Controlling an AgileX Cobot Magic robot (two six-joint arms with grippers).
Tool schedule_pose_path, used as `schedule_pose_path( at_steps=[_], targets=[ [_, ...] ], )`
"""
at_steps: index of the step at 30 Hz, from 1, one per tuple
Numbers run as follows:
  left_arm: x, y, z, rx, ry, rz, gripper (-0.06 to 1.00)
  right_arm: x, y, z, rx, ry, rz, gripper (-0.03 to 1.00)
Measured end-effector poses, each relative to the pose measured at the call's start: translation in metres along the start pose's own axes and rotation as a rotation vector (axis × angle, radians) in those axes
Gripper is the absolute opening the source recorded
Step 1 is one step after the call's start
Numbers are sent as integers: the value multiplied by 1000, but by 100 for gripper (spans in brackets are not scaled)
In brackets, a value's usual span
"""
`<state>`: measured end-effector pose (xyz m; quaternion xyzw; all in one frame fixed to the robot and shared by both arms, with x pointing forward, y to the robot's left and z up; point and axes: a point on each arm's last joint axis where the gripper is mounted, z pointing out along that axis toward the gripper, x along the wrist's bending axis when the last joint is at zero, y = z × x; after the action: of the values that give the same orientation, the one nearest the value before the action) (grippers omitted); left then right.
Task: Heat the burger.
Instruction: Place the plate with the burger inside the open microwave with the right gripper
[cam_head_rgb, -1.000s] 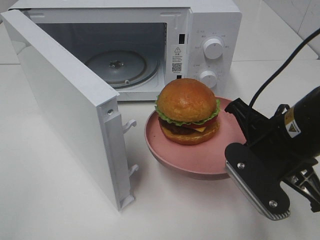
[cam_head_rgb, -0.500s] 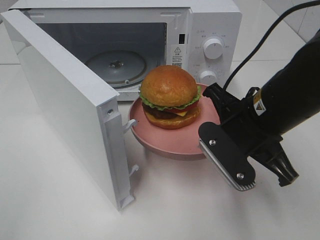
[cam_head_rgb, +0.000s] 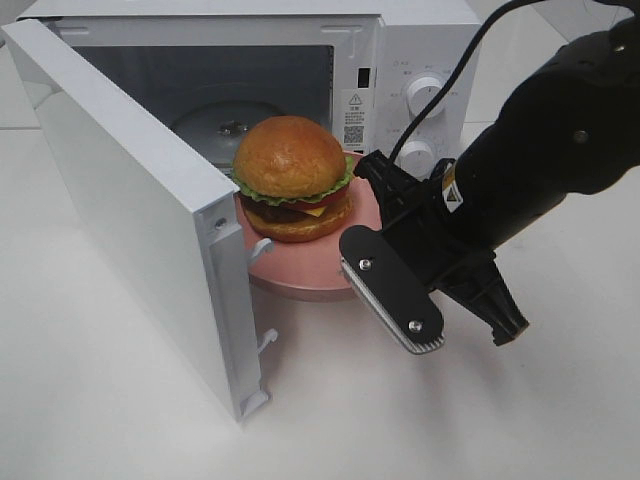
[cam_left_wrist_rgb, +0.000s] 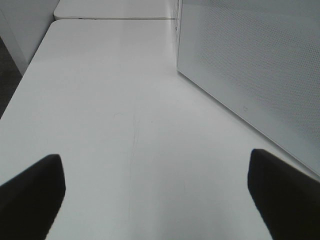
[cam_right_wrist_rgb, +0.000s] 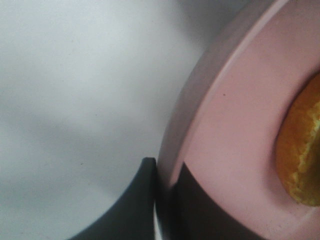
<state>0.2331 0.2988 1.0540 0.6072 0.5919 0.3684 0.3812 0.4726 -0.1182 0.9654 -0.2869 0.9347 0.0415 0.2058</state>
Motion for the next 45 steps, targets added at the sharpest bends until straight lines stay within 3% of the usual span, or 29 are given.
schedule_pose_path(
  at_steps=[21,45],
  targets=[
    [0,0,0,0,0,0,90,-52,10,23,-67,-12,-59,3],
    [0,0,0,0,0,0,90,-85,2,50,-56,5,-69,3]
  ],
)
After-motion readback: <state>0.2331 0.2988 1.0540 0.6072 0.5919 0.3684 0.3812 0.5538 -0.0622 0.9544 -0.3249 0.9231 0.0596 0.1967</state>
